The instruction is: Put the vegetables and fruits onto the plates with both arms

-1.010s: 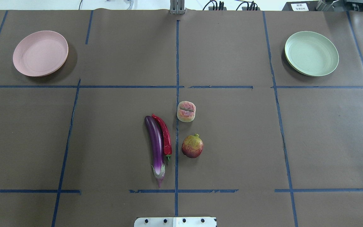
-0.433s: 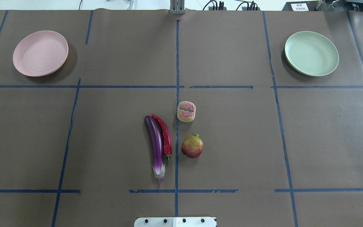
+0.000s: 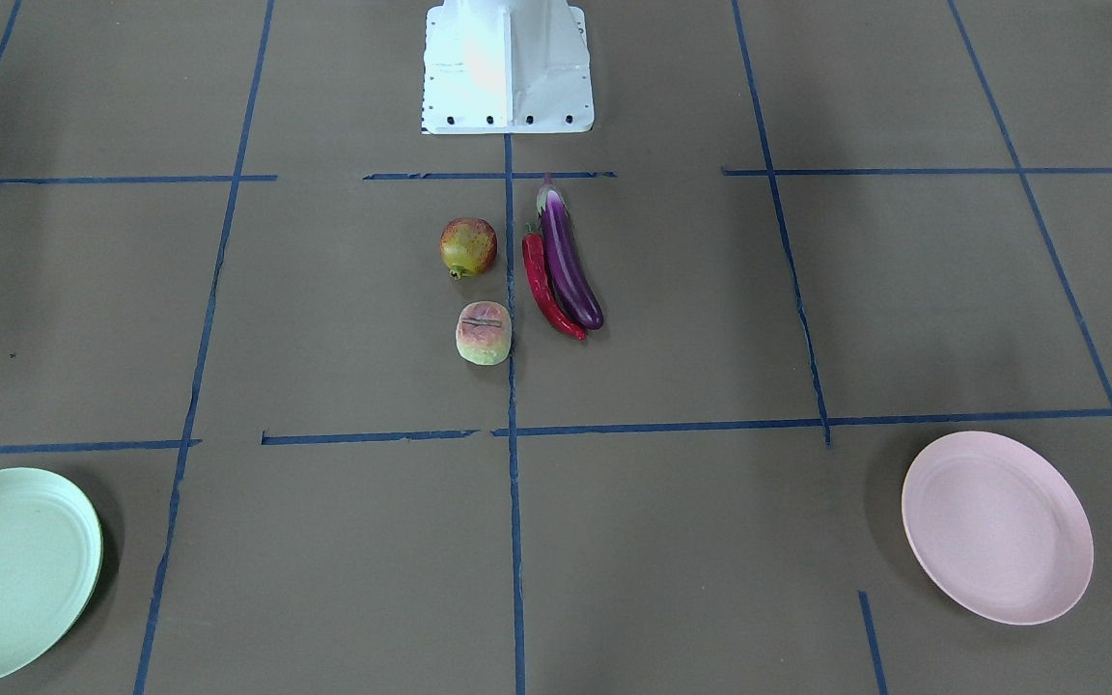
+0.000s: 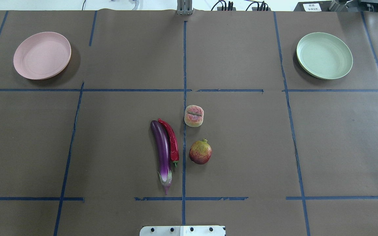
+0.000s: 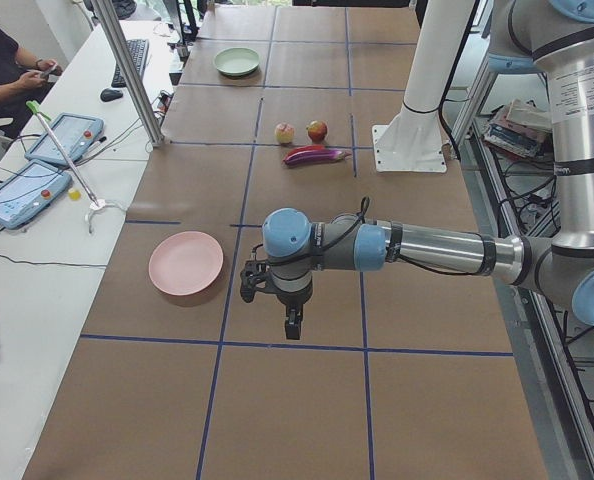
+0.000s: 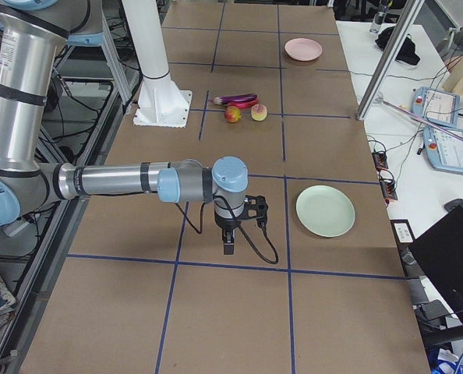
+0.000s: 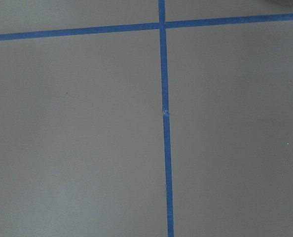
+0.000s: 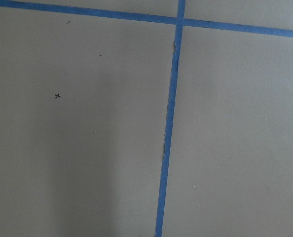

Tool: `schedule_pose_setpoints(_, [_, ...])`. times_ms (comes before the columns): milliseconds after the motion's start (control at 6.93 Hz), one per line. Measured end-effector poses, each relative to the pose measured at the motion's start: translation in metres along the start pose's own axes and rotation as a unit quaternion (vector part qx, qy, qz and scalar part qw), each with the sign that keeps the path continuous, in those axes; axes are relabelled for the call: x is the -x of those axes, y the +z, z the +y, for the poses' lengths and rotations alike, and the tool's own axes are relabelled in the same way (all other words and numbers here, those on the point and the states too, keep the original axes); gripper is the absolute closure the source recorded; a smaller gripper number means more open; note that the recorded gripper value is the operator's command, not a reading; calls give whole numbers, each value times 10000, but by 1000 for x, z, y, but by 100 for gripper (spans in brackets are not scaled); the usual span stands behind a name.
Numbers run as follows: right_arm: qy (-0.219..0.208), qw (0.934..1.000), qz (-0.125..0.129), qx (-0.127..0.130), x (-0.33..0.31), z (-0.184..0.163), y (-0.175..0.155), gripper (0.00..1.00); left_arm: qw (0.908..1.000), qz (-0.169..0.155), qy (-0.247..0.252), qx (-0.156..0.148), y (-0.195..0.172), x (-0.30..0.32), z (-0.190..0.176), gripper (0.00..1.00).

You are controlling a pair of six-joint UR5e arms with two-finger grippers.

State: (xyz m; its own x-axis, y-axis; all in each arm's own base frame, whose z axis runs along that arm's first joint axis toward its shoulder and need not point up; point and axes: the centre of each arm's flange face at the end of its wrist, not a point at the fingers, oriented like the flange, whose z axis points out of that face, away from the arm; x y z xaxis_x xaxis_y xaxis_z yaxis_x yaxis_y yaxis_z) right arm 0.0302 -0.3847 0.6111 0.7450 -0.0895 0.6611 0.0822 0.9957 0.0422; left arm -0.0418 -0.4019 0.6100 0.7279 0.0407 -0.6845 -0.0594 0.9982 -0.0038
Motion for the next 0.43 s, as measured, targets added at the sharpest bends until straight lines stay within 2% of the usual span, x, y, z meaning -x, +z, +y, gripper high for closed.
schedule_pose_setpoints(433, [12, 9999, -135, 23, 3, -2, 2, 0, 9998, 13, 130, -118, -7, -9, -8, 0])
